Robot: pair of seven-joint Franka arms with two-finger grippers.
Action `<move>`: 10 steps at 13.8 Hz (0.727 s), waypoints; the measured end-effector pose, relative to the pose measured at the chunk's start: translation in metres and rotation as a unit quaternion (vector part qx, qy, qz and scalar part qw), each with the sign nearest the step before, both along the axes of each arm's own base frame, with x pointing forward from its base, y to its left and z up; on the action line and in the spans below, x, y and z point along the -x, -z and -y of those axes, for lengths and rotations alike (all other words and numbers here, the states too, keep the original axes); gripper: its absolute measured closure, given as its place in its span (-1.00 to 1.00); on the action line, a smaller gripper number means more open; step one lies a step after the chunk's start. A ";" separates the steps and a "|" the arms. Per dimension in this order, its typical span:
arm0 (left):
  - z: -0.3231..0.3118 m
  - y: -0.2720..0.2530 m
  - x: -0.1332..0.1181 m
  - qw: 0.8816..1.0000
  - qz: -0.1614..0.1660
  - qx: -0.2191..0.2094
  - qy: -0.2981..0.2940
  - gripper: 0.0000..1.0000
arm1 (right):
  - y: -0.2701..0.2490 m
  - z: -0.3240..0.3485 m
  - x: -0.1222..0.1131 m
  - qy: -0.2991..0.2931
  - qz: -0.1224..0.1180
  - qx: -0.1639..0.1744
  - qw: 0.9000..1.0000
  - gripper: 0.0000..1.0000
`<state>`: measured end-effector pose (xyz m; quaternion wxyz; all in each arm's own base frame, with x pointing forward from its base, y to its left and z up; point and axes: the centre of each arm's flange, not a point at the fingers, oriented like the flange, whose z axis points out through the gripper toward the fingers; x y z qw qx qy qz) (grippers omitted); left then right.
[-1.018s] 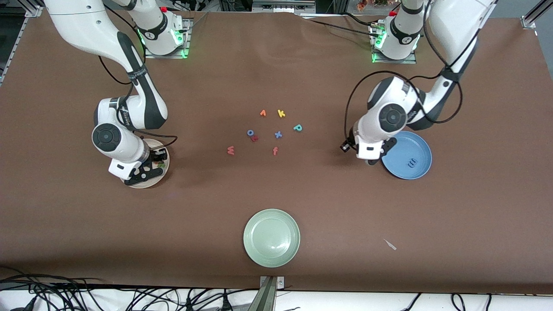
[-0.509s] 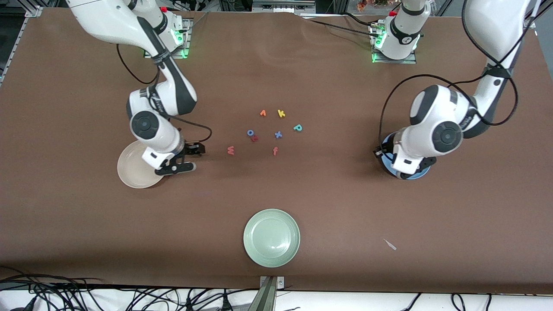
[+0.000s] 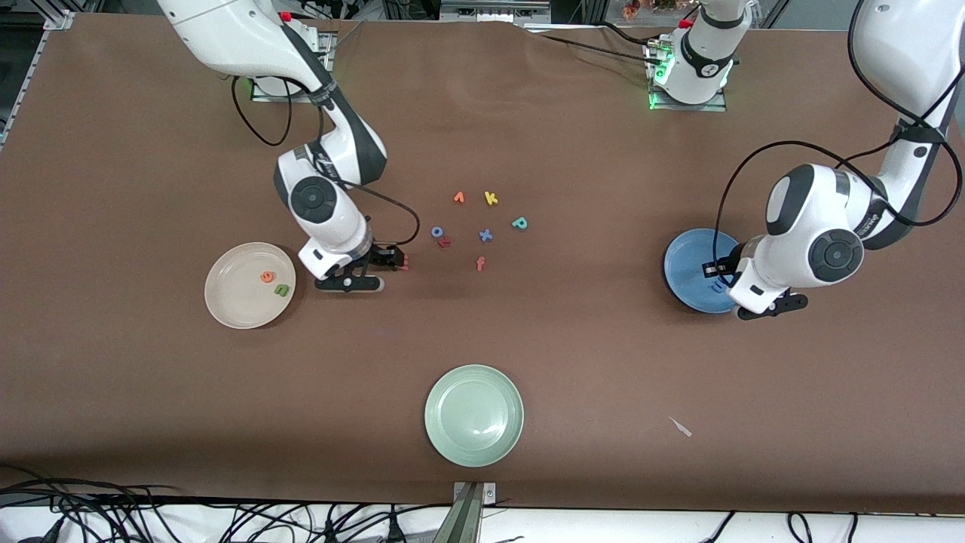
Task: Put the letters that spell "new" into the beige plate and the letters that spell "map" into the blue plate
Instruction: 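Place the pink w on the white plate while the left gripper withdraws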
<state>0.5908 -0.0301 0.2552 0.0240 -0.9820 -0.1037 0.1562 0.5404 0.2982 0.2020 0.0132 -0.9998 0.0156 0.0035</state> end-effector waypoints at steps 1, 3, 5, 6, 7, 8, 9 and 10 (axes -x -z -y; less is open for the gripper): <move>-0.005 0.010 0.001 1.000 -0.008 0.007 0.005 0.46 | 0.006 -0.007 0.004 0.009 0.002 -0.002 1.000 -1.00; -0.011 0.030 0.004 1.000 -0.021 0.018 0.008 0.46 | 0.013 -0.018 0.009 0.021 0.005 -0.005 1.000 -1.00; -0.013 0.048 0.009 0.999 -0.037 0.025 0.006 0.46 | 0.017 -0.027 0.011 0.025 0.004 -0.005 1.000 -1.00; -0.014 0.057 0.013 0.999 -0.046 0.029 0.005 0.46 | 0.018 -0.030 0.012 0.025 0.004 -0.005 1.000 -1.00; -0.016 0.067 0.016 0.998 -0.055 0.032 0.003 0.46 | 0.021 -0.032 0.012 0.026 0.004 -0.006 1.000 -1.00; -0.017 0.074 0.019 0.997 -0.063 0.035 0.002 0.46 | 0.022 -0.033 0.012 0.026 0.003 -0.005 1.000 -0.97; -0.018 0.079 0.021 0.997 -0.067 0.036 0.000 0.46 | 0.023 -0.033 0.011 0.026 0.003 -0.005 1.000 -0.93; -0.019 0.082 0.022 0.997 -0.069 0.038 0.000 0.46 | 0.024 -0.033 0.011 0.027 0.003 -0.005 1.000 -0.77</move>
